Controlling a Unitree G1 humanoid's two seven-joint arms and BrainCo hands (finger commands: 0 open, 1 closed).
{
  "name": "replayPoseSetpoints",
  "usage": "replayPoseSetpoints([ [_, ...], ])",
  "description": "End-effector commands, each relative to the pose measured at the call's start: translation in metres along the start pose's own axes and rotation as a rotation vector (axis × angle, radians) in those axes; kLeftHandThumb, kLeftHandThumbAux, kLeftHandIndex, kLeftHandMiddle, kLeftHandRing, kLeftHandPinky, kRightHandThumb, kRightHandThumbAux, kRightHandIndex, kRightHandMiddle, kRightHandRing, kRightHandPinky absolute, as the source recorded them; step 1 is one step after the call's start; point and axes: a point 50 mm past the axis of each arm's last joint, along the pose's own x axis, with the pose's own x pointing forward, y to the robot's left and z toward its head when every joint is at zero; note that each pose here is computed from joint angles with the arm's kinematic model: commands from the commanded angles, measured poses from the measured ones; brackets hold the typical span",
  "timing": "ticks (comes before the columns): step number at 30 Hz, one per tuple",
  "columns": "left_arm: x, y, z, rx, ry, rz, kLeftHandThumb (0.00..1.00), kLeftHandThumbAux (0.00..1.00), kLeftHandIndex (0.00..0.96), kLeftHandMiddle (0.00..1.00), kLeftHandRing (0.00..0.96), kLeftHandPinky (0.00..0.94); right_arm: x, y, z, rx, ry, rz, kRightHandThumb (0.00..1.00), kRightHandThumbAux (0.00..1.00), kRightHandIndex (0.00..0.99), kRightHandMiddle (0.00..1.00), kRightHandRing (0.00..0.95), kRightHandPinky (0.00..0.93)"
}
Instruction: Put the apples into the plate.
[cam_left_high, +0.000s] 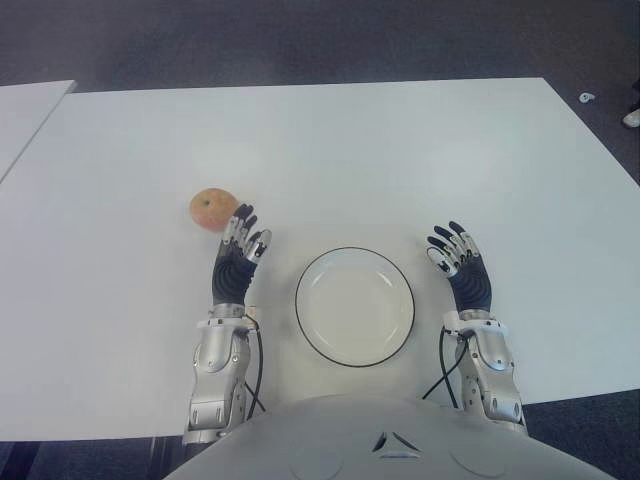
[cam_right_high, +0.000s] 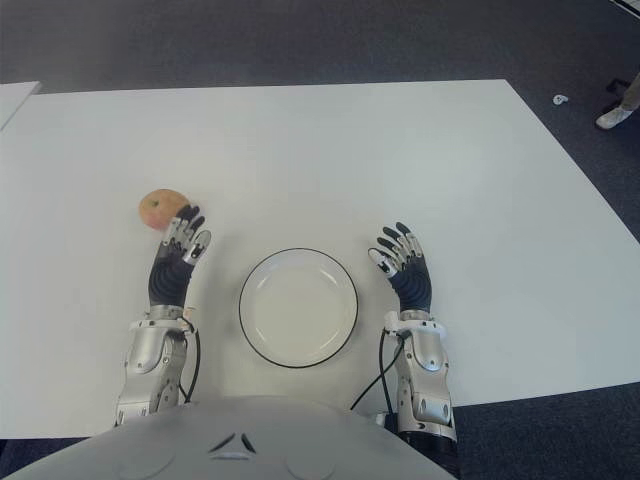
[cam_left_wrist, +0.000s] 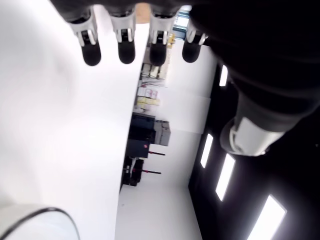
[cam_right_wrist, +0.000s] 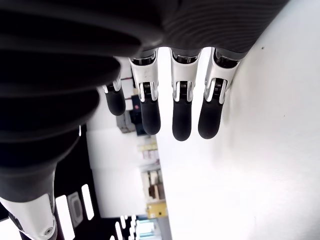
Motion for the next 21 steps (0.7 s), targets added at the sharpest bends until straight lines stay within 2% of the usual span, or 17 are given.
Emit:
replayPoseSetpoints([
  [1, 0.006, 0.007, 0.019, 0.268, -0.173, -0.003, 0.335, 0.550, 0.056, 0.050, 0.036, 0.053, -0.002, 0.001, -0.012, 0.004, 0.062, -0.011, 0.413, 0.687, 0.123, 0.223, 0.229, 0.241],
  [9, 0.013, 0.012, 0.028, 0.598, -0.326, 0.020, 0.333, 0.519, 0.066, 0.049, 0.039, 0.089, 0.000, 0.002, -0.013, 0.005, 0.062, -0.013, 0.422, 0.689, 0.120, 0.222, 0.224, 0.236],
  [12, 0.014, 0.012, 0.028, 0.630, -0.340, 0.029, 0.330, 0.508, 0.071, 0.052, 0.044, 0.098, 0.000, 0.002, -0.013, 0.005, 0.062, -0.013, 0.422, 0.689, 0.119, 0.221, 0.224, 0.239],
  [15, 0.018, 0.015, 0.031, 0.870, -0.401, 0.049, 0.323, 0.470, 0.081, 0.058, 0.049, 0.089, 0.001, 0.002, -0.014, 0.000, 0.061, -0.015, 0.416, 0.687, 0.117, 0.218, 0.225, 0.245],
  [21, 0.024, 0.014, 0.036, 1.055, -0.488, 0.059, 0.309, 0.417, 0.095, 0.060, 0.048, 0.076, 0.003, 0.002, -0.016, -0.007, 0.062, -0.011, 0.410, 0.683, 0.116, 0.215, 0.229, 0.249],
])
